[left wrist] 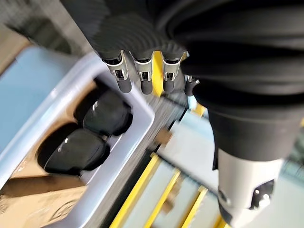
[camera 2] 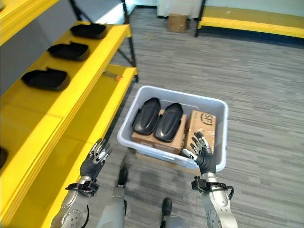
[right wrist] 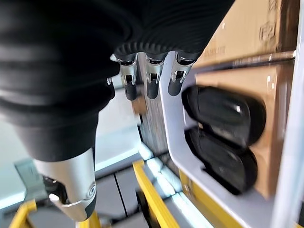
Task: Move parts from the plastic box to the shelf.
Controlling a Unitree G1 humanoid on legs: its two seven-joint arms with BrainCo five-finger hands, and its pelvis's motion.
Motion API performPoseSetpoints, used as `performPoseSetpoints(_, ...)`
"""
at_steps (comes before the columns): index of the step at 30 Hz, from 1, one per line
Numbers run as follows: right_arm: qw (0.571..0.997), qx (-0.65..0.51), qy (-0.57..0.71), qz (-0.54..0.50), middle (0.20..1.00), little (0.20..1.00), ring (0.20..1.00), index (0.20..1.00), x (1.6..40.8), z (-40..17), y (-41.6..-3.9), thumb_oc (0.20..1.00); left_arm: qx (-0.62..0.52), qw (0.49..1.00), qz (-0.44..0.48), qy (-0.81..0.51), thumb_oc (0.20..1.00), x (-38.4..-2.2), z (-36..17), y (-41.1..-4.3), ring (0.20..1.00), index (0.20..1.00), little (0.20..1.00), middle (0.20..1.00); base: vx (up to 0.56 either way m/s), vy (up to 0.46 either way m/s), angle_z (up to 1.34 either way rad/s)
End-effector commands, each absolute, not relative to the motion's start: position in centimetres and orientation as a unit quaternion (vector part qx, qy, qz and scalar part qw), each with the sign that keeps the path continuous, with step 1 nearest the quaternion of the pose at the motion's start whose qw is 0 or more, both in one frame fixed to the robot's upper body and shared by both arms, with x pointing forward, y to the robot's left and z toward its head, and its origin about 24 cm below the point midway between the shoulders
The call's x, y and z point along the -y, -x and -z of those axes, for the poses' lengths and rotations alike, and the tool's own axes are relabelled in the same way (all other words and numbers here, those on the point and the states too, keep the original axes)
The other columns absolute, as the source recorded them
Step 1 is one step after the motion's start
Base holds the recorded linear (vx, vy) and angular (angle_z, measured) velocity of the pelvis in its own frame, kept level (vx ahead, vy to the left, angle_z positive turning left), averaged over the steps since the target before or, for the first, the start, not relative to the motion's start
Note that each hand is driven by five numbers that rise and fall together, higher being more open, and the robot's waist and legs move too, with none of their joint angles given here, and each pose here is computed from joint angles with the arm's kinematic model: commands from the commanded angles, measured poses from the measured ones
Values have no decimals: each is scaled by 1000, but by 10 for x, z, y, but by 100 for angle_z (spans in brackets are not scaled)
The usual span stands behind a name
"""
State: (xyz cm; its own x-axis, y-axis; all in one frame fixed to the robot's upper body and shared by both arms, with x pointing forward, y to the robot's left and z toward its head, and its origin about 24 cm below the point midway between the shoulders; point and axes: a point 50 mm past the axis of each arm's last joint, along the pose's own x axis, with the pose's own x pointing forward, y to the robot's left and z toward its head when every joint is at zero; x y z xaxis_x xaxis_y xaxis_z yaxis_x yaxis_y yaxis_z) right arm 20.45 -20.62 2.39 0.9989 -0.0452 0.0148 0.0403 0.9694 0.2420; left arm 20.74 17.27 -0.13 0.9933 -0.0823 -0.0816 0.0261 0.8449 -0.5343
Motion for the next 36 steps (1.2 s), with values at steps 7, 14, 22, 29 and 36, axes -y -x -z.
performPoseSetpoints(7,991,55,-122,-8,1000,1000,1000,1000,195,-41,-205,1000,57,962,61,260,1000,-178,-45,-222,1000,1000,1000,1000,98,172,-27)
performPoseSetpoints(14,992,70,-109,3,1000,1000,1000,1000,198,-47,-209,1000,79,963,50,251,1000,-181,-55,-230,1000,1000,1000,1000,50,25,-6)
performPoseSetpoints(22,988,110,-103,12,1000,1000,1000,1000,199,-62,-218,1000,103,965,38,240,1000,-186,-65,-235,1000,1000,1000,1000,17,-11,-6)
performPoseSetpoints(29,990,104,-91,35,1000,1000,1000,1000,194,-60,-252,1000,125,963,41,235,1000,-179,-75,-248,1000,1000,1000,1000,-29,-1,-4)
performPoseSetpoints(36,988,115,-100,34,1000,1000,1000,1000,180,-72,-285,1000,130,961,56,239,1000,-168,-80,-257,1000,1000,1000,1000,-49,-14,-3)
